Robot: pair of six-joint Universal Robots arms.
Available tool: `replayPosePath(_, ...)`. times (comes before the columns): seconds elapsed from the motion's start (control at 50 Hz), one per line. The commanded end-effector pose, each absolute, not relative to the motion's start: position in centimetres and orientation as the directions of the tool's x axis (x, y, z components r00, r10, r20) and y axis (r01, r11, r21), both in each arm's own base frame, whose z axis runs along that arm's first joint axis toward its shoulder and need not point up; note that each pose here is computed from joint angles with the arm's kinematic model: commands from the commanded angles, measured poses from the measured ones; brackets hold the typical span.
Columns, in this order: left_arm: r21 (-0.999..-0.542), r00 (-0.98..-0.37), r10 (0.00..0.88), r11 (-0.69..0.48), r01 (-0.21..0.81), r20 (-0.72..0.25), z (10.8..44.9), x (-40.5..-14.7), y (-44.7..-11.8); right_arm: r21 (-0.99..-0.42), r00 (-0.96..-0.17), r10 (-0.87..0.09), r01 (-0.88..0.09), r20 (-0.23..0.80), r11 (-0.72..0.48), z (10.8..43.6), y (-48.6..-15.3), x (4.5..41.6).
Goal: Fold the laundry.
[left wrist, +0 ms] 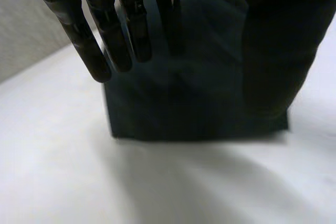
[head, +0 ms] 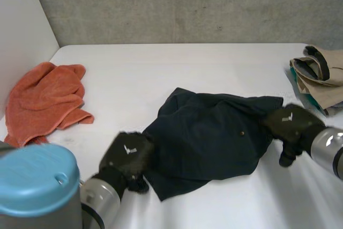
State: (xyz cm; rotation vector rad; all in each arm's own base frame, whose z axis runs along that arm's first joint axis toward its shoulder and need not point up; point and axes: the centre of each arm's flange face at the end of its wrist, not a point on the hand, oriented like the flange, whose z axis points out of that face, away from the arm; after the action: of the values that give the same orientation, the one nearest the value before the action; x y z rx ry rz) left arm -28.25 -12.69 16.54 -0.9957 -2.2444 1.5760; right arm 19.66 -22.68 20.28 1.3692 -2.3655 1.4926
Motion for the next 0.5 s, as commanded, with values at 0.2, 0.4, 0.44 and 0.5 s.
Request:
replayPosePath(0.2, -0.877, -0.738, 0.644, 0.215, 0.429, -0.203, 12.3, -31.2, -15.7, -0.743, -0.615, -0.679, -0.652, 0.401, 0.151, 14.5, -24.0, 20.5)
replayPosePath(0.4, -0.882, -0.736, 0.64, 0.194, 0.43, -0.219, 11.7, -32.7, -17.3, -0.786, -0.645, -0.602, -0.616, 0.47, 0.045, 13.1, -27.1, 21.2)
replayPosePath(0.44, -0.893, -0.738, 0.637, 0.168, 0.417, -0.224, 11.9, -33.1, -17.8, -0.792, -0.646, -0.595, -0.61, 0.478, 0.027, 13.0, -27.5, 21.4)
replayPosePath(0.5, -0.907, -0.742, 0.629, 0.136, 0.398, -0.231, 12.1, -33.6, -18.3, -0.801, -0.646, -0.586, -0.598, 0.49, -0.01, 13.1, -28.0, 22.1)
